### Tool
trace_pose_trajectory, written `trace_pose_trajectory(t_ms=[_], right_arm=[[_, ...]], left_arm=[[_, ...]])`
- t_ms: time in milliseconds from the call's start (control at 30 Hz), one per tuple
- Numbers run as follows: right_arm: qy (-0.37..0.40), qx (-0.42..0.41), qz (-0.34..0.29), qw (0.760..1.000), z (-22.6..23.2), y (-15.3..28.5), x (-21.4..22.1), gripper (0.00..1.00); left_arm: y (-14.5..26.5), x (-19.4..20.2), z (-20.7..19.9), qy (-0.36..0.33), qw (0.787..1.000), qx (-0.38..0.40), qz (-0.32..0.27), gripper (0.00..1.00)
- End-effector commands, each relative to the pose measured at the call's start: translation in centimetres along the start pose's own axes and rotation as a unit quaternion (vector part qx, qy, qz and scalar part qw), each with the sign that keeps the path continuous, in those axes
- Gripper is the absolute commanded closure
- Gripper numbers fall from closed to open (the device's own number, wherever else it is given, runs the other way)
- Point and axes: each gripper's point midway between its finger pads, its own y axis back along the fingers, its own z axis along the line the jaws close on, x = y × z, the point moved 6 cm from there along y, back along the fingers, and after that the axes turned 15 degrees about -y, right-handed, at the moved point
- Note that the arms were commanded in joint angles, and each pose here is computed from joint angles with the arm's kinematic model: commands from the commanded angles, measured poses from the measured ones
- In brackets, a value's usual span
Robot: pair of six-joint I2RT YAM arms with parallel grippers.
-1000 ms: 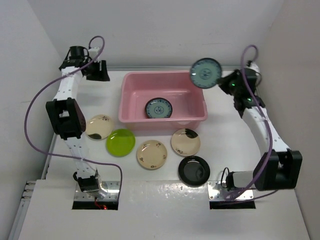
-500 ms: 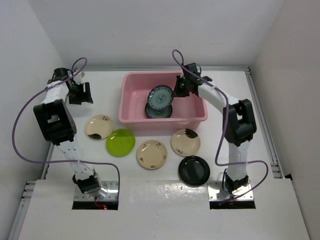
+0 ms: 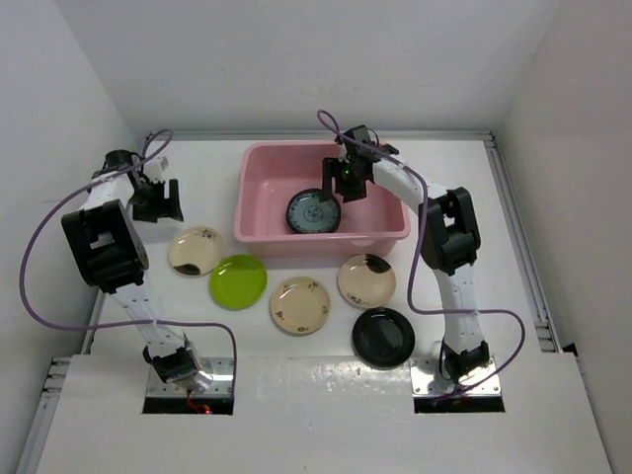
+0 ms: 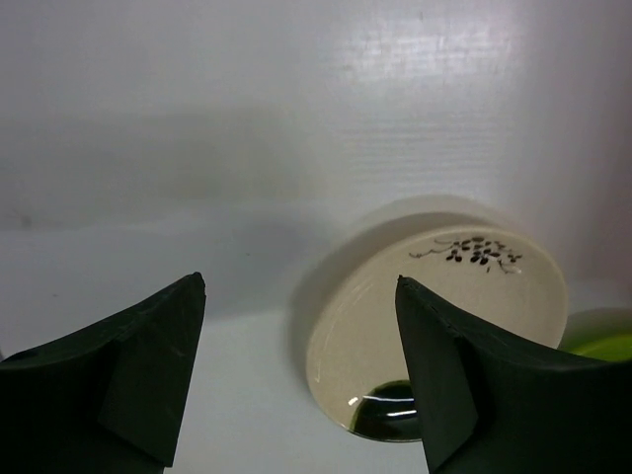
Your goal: Place the plates into the plastic bin on the countertop
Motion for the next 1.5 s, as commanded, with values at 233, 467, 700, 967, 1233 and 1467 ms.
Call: trace_pose_trajectory(t_ms=[233, 467, 700, 967, 1233, 1467], right_arm=[[0.049, -0.03, -0.072, 0.996, 2.2, 6.2, -2.7, 0.28], [0.036, -0.037, -0.117, 0.992, 1.2, 9.7, -3.4, 0.28], [-0.001, -0.05, -0.148, 0.988, 0.0, 12.0, -4.3, 0.28], [-0.082, -0.079, -0.165, 0.98, -3.9, 15.2, -4.1, 0.28], [-0.198, -0.028, -0.24, 0.95, -12.7, 19.2, -2.1, 0.28], [-0.274, 0.022, -0.251, 0.928, -18.1, 20.2, 2.3, 0.28]], left_arm=[[-1.0, 5.4, -1.3, -0.024, 0.997, 0.041, 0.053, 0.26], [-2.8, 8.8, -3.1, -0.02, 0.991, 0.088, 0.094, 0.58], [-2.7, 6.5, -1.5, 0.013, 0.995, 0.055, 0.081, 1.0], [6.1, -6.5, 2.4, 0.002, 0.993, -0.036, -0.108, 1.0], [15.2, -17.9, -1.9, -0.047, 0.955, 0.003, -0.291, 1.0], [12.2, -21.6, -13.7, -0.108, 0.941, 0.149, -0.284, 1.0]])
